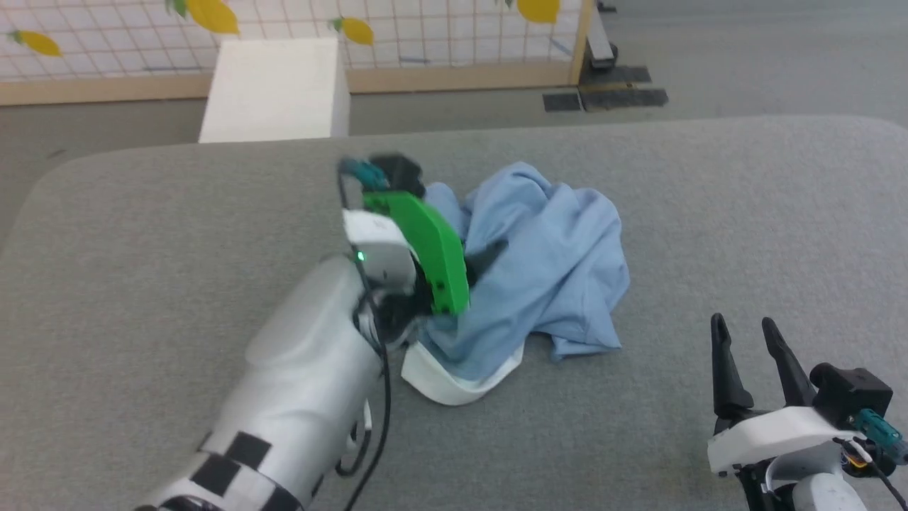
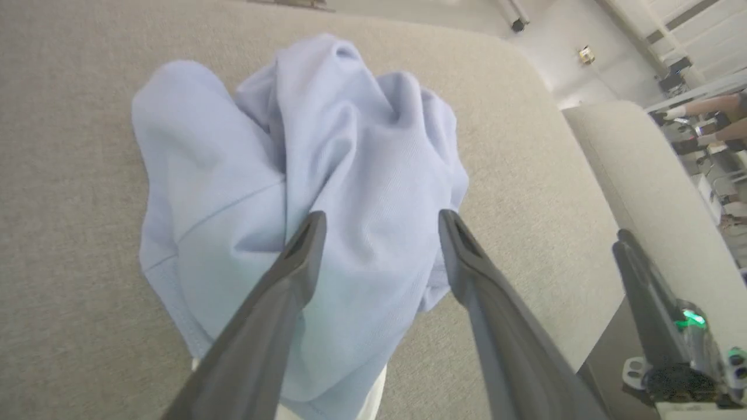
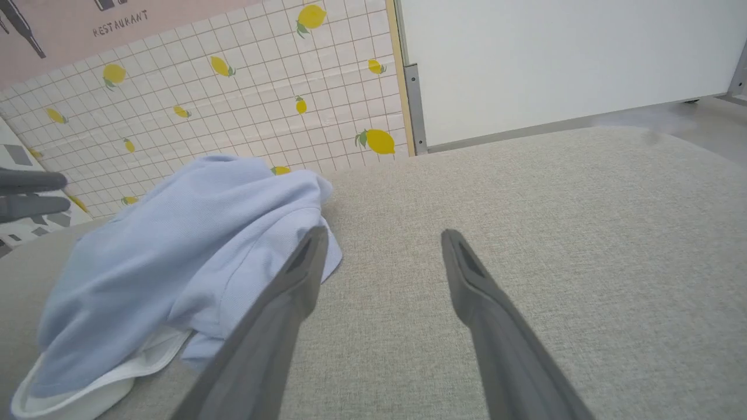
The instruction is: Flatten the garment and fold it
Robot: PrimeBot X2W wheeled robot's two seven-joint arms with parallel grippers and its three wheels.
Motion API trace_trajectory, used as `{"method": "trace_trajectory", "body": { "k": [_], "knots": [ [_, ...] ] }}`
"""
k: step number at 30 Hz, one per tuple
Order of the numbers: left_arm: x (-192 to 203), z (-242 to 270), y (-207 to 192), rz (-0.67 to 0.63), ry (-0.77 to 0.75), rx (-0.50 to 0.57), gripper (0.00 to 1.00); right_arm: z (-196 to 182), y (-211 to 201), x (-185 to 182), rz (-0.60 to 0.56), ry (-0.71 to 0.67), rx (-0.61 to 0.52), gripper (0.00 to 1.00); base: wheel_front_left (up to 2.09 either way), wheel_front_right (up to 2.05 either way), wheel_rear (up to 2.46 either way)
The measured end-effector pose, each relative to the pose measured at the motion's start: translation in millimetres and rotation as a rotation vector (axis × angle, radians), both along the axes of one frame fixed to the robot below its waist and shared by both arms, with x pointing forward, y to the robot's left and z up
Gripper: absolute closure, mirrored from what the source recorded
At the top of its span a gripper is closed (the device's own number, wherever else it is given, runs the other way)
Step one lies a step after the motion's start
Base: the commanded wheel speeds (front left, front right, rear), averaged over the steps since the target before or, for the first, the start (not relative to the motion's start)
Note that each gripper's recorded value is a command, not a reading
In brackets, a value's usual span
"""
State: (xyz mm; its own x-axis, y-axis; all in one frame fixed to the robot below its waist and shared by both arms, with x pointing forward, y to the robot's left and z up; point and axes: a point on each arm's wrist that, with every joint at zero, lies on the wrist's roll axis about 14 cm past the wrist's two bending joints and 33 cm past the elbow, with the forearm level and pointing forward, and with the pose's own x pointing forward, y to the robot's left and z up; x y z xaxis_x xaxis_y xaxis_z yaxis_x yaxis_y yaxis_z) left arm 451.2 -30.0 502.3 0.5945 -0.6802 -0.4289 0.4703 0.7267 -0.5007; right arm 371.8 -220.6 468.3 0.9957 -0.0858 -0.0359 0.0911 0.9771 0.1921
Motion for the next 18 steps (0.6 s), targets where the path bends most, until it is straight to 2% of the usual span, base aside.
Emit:
{"method": "trace_trajectory", "body": {
  "k": [5,9,13,18],
  "knots": [
    [29,69,39,0.177,-0.199,-0.147,0.0,8,9,2,0.026,-0.026,0.002,0.0,0.0,0.0,0.0],
    [46,110,101,0.383,-0.427,-0.159,0.0,12,16,4,0.046,-0.037,0.004,0.0,0.0,0.0,0.0],
    [47,130,155,0.539,-0.62,-0.102,0.0,14,20,6,0.059,-0.045,0.004,0.0,0.0,0.0,0.0],
    [32,118,206,0.672,-0.747,0.004,0.0,17,22,9,0.066,-0.055,0.003,0.0,0.0,0.0,0.0]
  ]
}}
